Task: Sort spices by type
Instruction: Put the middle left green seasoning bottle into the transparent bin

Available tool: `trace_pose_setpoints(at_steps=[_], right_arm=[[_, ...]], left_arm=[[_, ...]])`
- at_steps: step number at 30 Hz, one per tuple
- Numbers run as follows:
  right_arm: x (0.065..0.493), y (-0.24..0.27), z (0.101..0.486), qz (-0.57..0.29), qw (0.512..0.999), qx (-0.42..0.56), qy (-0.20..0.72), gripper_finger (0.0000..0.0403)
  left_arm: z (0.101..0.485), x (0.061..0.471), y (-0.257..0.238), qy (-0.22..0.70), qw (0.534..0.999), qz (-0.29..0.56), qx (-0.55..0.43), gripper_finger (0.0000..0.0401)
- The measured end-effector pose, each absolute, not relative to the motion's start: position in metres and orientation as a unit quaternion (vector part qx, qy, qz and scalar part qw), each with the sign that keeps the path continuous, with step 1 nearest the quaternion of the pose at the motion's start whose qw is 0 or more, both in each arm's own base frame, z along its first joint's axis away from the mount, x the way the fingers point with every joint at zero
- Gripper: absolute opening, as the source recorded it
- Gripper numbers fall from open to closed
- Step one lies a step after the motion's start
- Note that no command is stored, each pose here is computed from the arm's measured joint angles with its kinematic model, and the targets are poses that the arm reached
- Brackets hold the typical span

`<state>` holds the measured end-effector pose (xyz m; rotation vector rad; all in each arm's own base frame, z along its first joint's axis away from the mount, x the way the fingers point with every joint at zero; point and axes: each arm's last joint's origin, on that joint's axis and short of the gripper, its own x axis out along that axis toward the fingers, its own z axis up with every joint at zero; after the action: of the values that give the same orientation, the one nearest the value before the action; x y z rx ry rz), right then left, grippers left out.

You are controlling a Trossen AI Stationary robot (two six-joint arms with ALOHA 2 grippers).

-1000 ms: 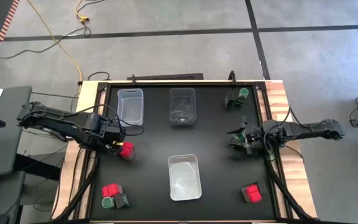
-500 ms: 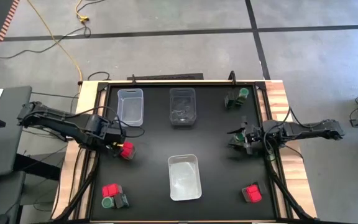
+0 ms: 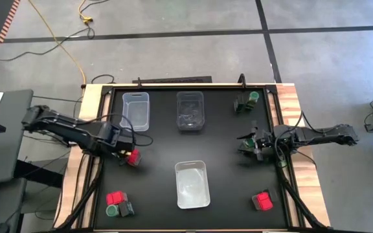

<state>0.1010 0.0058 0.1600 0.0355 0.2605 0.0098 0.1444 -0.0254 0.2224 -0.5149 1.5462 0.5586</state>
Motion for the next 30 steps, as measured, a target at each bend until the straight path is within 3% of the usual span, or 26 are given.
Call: trace_pose_setpoints(at_steps=[11, 21, 30], right_arm=[[0.1010, 0.0058, 0.1600, 0.005, 0.991, 0.018, 0.130, 0.0277], [0.1009, 0.0058, 0.1600, 0.005, 0.991, 0.018, 0.130, 0.0277], [0.1010, 0.0058, 0.1600, 0.005, 0.991, 0.018, 0.130, 0.0277]], left_arm=[[0.2188, 0.1461, -0.0264, 0.698, 0.632, 0.247, -0.227, 0.0285], [0.2194, 0.1445, -0.0264, 0.700, 0.622, 0.259, -0.238, 0.0191], [0.2193, 0.1457, -0.0269, 0.688, 0.614, 0.279, -0.267, 0.0191]])
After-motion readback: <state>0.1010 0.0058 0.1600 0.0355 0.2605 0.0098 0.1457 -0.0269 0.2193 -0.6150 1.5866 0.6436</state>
